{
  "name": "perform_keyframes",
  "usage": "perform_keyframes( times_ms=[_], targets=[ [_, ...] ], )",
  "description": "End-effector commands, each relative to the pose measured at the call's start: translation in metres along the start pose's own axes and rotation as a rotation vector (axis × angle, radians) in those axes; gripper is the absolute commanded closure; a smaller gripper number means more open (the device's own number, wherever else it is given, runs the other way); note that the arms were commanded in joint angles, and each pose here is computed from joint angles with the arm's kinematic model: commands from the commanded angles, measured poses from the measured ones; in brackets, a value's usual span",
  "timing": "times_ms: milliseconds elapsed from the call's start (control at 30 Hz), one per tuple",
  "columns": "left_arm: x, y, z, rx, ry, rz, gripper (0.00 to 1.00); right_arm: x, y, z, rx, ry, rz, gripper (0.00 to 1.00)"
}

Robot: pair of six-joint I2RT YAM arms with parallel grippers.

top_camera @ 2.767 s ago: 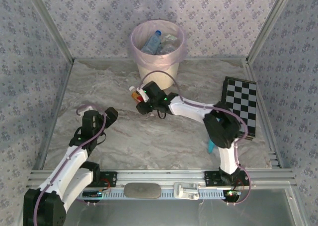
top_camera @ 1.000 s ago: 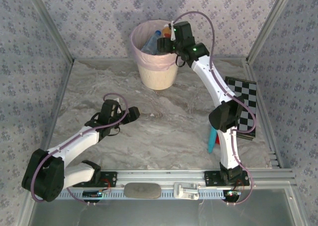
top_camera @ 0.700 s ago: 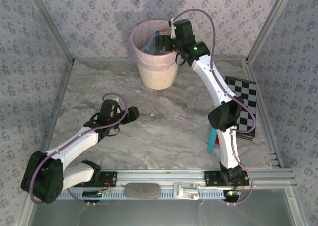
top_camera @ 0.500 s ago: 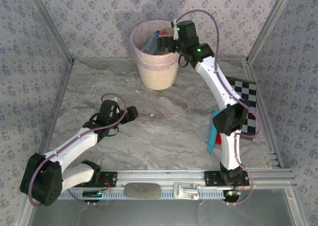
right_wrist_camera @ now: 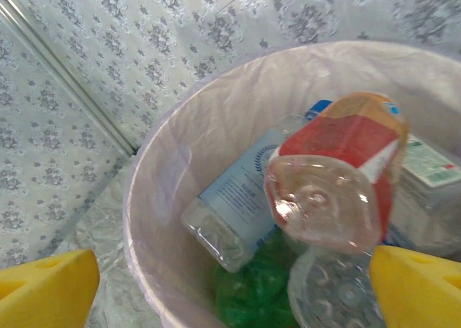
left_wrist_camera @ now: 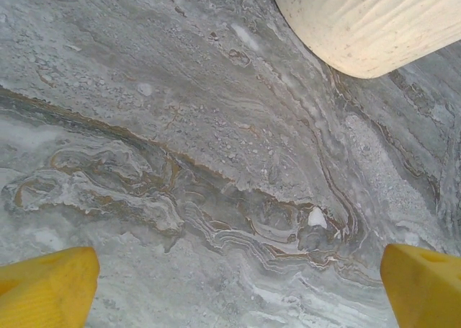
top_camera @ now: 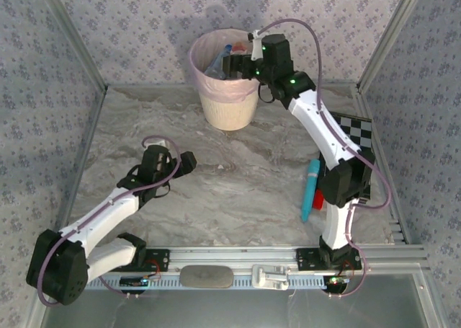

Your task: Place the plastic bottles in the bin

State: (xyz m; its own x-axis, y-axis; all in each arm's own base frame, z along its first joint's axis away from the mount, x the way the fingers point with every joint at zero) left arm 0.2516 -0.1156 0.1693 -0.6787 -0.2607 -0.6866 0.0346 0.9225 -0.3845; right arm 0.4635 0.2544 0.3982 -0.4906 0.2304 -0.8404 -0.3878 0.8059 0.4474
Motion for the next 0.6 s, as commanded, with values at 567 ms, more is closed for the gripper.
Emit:
perform_keyframes(
  times_ms=[567],
  targets=[
    [-0.012,0.019,-0.031,-0.076,-0.097,-0.001,0.0,-0.011,-0.007,0.056,-0.153,0.037,0.095,0.02]
  ],
)
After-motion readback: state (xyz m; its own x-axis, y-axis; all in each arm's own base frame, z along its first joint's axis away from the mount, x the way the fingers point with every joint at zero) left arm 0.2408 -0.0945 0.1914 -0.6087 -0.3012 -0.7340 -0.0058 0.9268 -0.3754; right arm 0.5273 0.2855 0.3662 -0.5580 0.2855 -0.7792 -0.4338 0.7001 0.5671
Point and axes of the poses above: each hand's point on the last joint's axis, 136 mm out from that joint toward the fingers, its own z axis out along the fingers, its own y axis along the line the jaws close on, x = y × z, the point moved 6 cm from there along -z, back along the fingers, and after that the axes turned 9 degrees about z, right-handed, at the moved point
